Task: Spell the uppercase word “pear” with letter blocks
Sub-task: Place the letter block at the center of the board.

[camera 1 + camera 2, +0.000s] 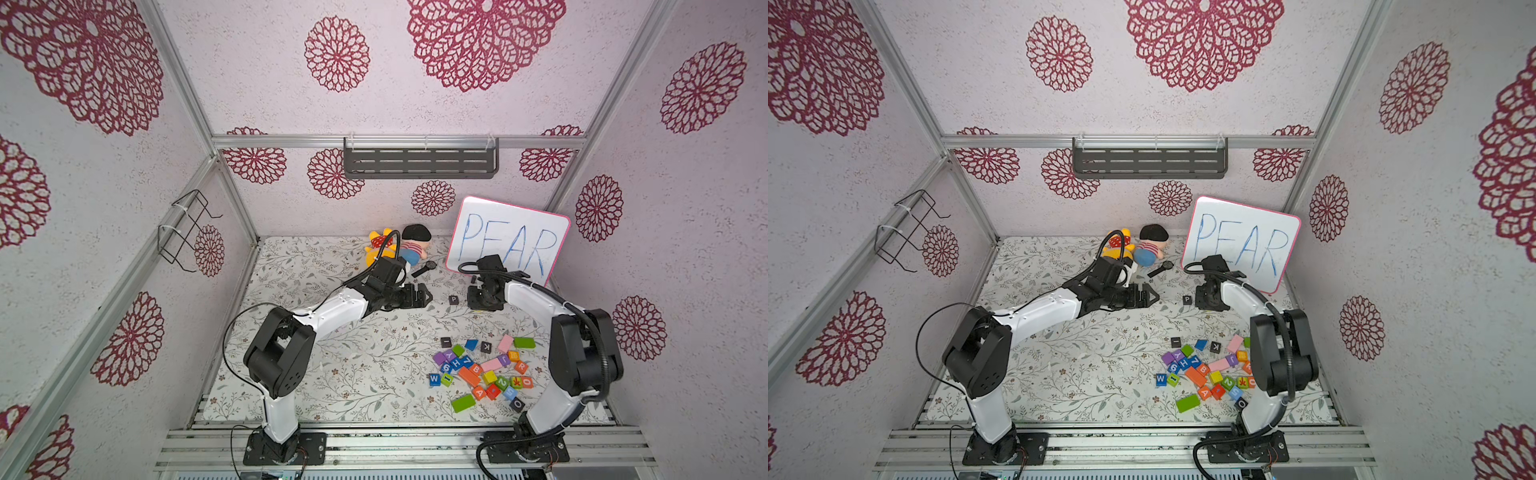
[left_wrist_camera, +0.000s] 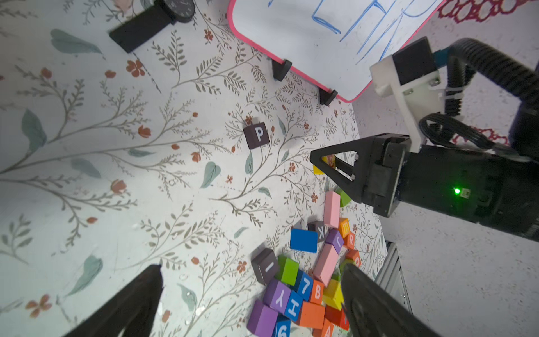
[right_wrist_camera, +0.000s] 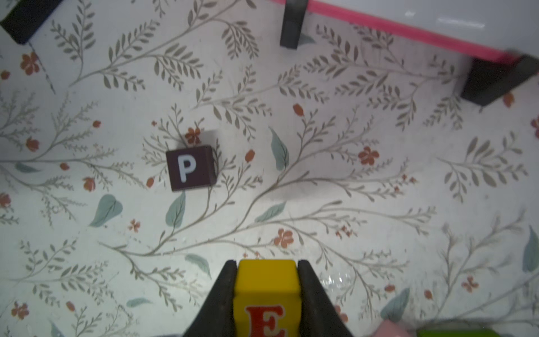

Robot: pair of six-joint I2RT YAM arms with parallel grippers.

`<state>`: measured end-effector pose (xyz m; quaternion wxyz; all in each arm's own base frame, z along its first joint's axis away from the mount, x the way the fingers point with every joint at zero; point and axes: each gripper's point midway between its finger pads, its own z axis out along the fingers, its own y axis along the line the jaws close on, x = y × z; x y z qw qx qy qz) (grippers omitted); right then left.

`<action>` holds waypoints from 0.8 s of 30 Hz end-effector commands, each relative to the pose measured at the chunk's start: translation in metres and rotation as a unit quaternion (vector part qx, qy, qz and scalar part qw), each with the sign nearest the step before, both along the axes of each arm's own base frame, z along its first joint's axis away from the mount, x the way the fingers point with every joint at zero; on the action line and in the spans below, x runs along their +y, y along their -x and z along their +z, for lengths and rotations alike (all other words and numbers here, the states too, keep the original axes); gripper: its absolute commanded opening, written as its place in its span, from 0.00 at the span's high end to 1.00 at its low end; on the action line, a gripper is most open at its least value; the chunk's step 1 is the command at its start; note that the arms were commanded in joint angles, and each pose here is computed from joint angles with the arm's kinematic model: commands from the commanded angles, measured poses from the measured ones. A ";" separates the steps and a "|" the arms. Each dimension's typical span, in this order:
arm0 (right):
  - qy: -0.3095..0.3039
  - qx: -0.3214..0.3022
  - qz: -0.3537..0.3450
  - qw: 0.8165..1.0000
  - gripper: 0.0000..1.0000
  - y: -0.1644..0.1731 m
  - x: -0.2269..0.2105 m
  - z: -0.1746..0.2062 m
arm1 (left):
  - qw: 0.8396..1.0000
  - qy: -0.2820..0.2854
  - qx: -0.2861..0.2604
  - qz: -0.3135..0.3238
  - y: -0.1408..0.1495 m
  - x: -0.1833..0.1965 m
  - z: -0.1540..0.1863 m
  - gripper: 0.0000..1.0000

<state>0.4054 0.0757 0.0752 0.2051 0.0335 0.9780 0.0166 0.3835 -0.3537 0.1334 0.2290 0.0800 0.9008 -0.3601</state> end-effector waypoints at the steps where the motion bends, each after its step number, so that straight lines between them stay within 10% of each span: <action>1: -0.008 -0.025 0.028 0.999 0.69 -0.031 0.004 0.008 | 1.000 -0.007 0.011 -0.018 -0.008 0.000 -0.006 0.02; 24: -0.012 0.039 0.054 0.998 0.69 -0.058 0.006 -0.038 | 0.999 -0.014 0.037 -0.016 -0.026 0.004 -0.033 0.02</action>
